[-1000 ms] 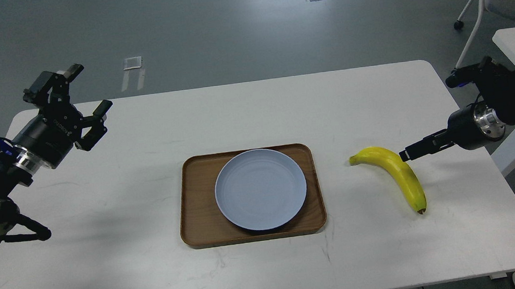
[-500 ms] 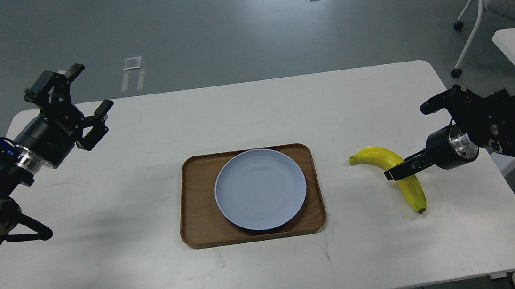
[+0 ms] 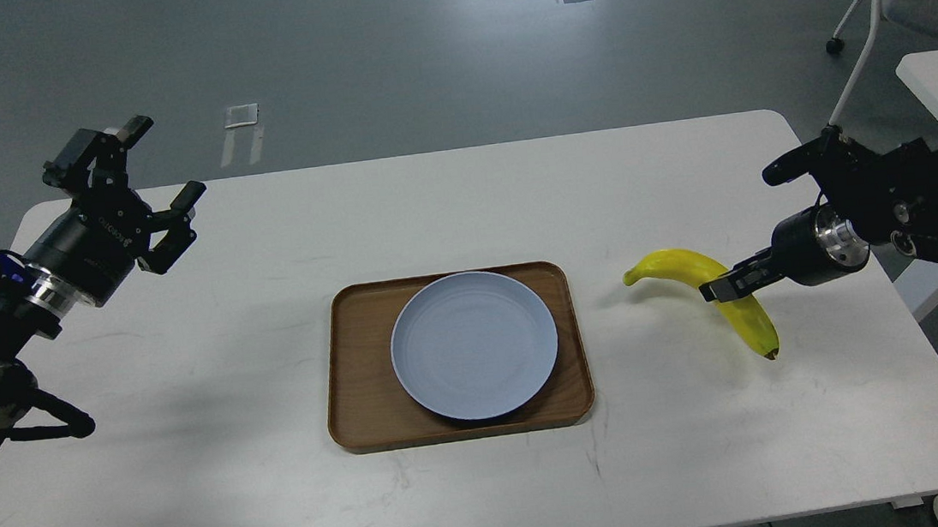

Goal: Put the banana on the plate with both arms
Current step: 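Lift the banana with the right gripper and lower it onto the plate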

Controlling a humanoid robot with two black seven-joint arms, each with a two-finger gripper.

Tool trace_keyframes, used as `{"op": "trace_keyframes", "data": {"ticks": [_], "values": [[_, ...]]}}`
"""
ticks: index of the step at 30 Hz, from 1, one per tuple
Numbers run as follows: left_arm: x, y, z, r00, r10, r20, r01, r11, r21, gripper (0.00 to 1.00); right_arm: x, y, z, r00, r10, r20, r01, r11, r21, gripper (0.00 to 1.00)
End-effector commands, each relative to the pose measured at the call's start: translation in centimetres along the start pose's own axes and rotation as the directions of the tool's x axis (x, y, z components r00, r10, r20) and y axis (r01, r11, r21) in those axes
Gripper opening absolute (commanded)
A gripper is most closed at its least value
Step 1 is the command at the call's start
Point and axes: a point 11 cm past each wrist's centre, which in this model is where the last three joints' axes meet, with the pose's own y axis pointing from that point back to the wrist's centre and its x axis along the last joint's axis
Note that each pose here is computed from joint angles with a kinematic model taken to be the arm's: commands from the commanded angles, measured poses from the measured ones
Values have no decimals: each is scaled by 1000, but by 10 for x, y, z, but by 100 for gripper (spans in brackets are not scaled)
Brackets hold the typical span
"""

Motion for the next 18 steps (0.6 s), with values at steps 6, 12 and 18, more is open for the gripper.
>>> {"op": "trace_keyframes", "data": {"ticks": [6,12,18], "values": [[1,0,3,1000,3,3,-3,1000,-7,98,80,20,-62,988,106,-114,-96,991,91,5],[6,3,8,1000,8,17,-8,1000,-6,98,94,-26,-138,989,53,-138,-23,977,210,5],[8,4,10,1000,10,23,-10,1000,-6,98,92,-59,-177,990,16,-143,21,968,251,6]]}}
